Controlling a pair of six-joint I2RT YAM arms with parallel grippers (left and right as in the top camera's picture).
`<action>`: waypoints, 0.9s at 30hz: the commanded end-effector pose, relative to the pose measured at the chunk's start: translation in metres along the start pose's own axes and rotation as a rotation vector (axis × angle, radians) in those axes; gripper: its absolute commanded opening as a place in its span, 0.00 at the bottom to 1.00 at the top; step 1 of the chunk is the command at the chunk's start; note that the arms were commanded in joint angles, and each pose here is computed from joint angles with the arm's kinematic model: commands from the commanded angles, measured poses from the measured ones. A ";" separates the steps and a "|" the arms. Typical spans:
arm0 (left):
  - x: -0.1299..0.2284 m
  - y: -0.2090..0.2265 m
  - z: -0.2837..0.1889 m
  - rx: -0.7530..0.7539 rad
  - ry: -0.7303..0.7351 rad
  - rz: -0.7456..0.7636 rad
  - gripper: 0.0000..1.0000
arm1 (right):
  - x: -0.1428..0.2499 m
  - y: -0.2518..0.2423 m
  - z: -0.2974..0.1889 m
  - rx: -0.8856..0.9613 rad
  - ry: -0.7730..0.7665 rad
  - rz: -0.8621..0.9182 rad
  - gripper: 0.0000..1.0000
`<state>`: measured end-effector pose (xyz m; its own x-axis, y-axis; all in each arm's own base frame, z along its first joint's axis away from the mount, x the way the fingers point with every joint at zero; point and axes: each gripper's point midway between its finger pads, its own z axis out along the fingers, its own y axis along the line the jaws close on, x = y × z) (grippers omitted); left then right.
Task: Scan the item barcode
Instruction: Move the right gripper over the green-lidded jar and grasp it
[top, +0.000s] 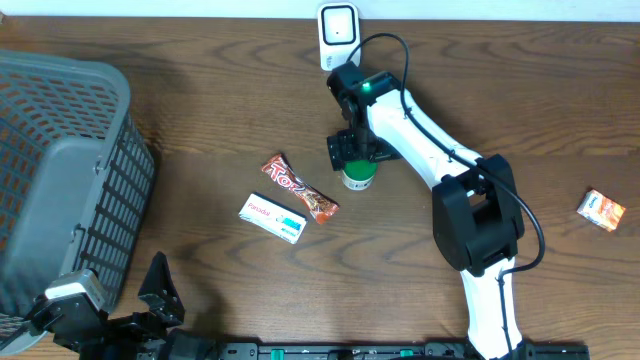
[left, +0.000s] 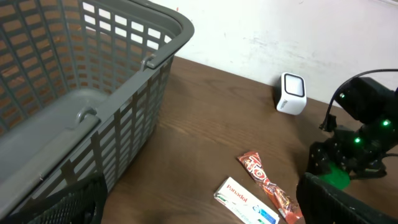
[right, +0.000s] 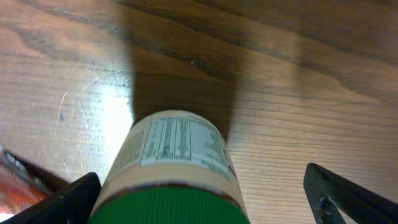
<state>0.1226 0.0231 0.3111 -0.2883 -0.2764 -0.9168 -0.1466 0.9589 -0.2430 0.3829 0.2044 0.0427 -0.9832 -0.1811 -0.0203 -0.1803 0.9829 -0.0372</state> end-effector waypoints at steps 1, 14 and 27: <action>0.000 -0.001 0.000 0.006 -0.001 -0.002 0.97 | -0.006 0.001 -0.025 0.001 -0.034 0.020 0.99; 0.000 -0.001 0.000 0.006 -0.001 -0.002 0.97 | 0.002 0.011 -0.037 -0.055 0.015 0.306 0.99; 0.000 -0.001 0.000 0.006 -0.001 -0.002 0.97 | 0.022 0.008 0.007 -0.012 0.071 0.292 0.99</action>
<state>0.1226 0.0231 0.3112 -0.2880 -0.2765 -0.9168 -0.1465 0.9589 -0.2432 0.3638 0.2064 0.0377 -0.9922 0.1115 0.0556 0.1110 0.9937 -0.0131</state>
